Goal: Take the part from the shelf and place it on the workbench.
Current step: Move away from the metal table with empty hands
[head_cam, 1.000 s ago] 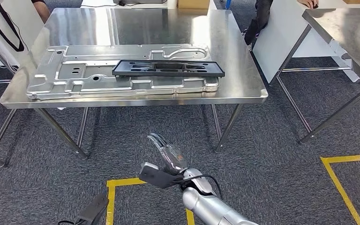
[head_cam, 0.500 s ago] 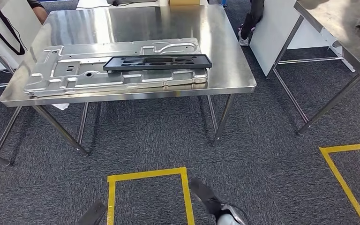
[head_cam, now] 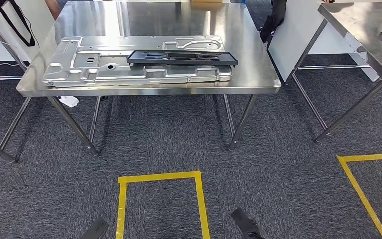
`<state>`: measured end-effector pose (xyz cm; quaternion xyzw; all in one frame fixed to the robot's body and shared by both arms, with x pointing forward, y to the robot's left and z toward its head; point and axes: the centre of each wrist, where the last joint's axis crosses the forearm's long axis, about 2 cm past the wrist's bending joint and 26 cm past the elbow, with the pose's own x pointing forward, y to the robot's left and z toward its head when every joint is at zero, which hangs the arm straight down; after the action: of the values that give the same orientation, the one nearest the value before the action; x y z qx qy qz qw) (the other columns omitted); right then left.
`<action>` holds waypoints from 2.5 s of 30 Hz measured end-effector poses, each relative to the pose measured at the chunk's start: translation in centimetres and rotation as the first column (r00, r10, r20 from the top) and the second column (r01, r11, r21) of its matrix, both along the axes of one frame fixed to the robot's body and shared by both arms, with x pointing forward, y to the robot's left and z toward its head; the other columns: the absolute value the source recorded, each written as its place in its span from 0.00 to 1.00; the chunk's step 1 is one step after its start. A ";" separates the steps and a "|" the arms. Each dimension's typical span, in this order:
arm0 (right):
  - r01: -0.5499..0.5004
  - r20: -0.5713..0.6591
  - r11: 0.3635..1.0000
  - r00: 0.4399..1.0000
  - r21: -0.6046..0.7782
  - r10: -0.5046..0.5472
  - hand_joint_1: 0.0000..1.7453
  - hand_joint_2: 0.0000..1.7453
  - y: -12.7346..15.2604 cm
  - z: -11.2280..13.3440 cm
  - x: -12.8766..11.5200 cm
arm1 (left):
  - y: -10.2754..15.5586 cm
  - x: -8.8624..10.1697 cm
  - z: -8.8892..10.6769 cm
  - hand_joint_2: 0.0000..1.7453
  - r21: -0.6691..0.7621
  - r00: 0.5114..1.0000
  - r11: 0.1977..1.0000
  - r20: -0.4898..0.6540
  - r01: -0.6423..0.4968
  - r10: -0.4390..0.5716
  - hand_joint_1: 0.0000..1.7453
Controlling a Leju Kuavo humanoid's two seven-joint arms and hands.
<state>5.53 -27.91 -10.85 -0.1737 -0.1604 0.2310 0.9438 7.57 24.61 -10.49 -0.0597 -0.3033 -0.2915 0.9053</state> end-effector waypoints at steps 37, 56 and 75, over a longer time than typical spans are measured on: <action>-0.087 0.058 0.991 0.995 0.101 0.082 0.00 1.00 1.4 0.3 1.7 | 1.2 -0.1 -0.1 0.00 0.082 0.999 0.996 -0.024 0.026 -0.024 0.00; -0.096 -0.018 0.992 0.995 0.083 0.098 0.00 1.00 0.2 0.1 0.9 | -1.0 0.2 0.1 1.00 0.094 0.995 0.995 -0.098 0.026 -0.017 0.00; -0.120 0.036 0.992 0.992 0.029 0.119 0.00 1.00 -0.2 0.0 0.4 | -1.7 -0.1 0.2 1.00 0.076 0.990 0.996 -0.136 0.038 -0.028 0.00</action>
<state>5.89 -28.15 -10.83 -0.1532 -0.1903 0.2815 0.9279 7.47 22.89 -10.33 -0.0488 -0.2288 -0.3133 0.9204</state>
